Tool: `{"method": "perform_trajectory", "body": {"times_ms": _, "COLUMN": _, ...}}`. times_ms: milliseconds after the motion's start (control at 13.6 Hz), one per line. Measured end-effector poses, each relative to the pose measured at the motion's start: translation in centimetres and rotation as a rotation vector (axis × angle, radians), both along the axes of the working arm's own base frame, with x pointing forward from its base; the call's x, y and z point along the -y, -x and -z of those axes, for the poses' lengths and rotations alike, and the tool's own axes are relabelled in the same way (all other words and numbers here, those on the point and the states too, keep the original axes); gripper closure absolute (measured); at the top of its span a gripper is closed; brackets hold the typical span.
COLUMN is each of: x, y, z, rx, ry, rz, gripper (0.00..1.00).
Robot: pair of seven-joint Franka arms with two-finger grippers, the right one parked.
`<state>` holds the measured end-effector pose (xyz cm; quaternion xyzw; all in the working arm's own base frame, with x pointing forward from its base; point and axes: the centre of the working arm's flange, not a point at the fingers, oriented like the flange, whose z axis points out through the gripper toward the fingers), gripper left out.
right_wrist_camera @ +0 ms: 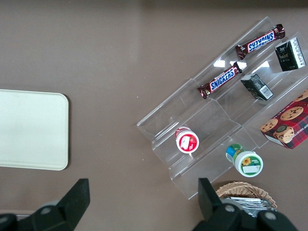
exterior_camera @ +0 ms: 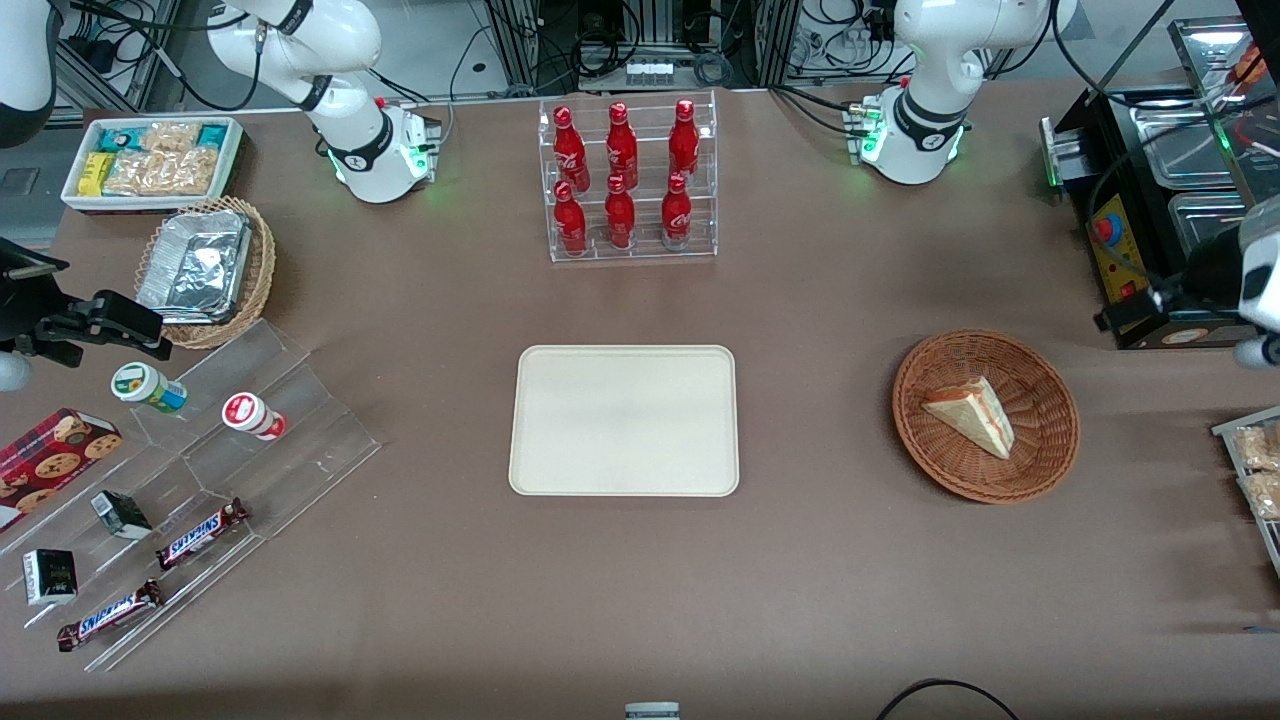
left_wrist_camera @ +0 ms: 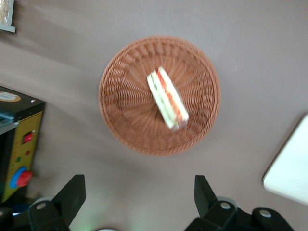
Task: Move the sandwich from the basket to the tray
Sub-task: 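Move the left gripper over the wicker basket above the wrapped sandwich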
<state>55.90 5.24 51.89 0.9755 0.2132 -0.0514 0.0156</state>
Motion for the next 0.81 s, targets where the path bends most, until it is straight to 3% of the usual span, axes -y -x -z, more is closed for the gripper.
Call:
{"method": "perform_trajectory", "body": {"times_ms": 147, "x": 0.4, "y": -0.6, "z": 2.7, "rx": 0.025, "ry": -0.015, "rz": -0.12, "gripper": 0.0}}
{"method": "perform_trajectory", "body": {"times_ms": 441, "x": 2.6, "y": -2.0, "z": 7.4, "rx": 0.021, "ry": -0.039, "rz": -0.316, "gripper": 0.0}}
{"method": "perform_trajectory", "body": {"times_ms": 809, "x": 5.1, "y": -2.7, "z": 15.8, "rx": 0.074, "ry": -0.054, "rz": -0.489, "gripper": 0.0}}
